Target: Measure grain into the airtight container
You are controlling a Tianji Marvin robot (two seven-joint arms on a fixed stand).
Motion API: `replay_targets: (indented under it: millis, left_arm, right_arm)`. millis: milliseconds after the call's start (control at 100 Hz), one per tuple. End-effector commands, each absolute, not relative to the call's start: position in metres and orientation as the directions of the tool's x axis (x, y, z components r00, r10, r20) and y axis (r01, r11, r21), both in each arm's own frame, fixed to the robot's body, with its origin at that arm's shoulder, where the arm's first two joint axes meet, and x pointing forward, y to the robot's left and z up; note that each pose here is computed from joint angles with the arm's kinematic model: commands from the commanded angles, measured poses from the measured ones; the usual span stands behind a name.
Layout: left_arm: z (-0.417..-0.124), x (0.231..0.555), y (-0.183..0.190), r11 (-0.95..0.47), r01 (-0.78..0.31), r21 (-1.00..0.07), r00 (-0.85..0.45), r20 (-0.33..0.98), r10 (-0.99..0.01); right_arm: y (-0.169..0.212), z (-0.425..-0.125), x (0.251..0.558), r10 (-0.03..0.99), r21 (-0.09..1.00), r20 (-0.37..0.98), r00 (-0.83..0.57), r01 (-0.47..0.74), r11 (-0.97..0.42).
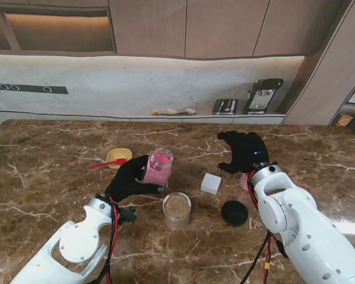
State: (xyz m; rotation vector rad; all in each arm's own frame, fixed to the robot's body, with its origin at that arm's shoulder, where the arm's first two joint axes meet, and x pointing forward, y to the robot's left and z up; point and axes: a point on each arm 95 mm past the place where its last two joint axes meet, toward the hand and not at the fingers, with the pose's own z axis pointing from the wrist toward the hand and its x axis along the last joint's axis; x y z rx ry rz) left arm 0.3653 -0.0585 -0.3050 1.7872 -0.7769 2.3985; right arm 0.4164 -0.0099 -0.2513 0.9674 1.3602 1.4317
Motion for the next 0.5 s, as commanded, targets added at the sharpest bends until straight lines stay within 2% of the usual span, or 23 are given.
replay_targets:
  millis: [0,190,490]
  left_arm:
    - [-0.308,0.364,-0.06,-0.873,-0.33,-0.359,-0.33,0.91,-0.25]
    - [-0.309,0.363,-0.061,-0.874,-0.331,-0.356,-0.328,0.912,-0.247]
    - [-0.309,0.362,-0.06,-0.874,-0.329,-0.357,-0.327,0.911,-0.25]
  right_arm:
    - [-0.02,-0.253,0.414,0.975,0.997,-0.009,-0.223,-0.081,-0.01]
    - [-0.051,-0.264,0.406,0.989,0.985,0.143,-0.042,-0.091,-0.146]
    - [-0.09,-0.307,0.397,0.937,0.95,0.307,0.166,0.014,-0.313]
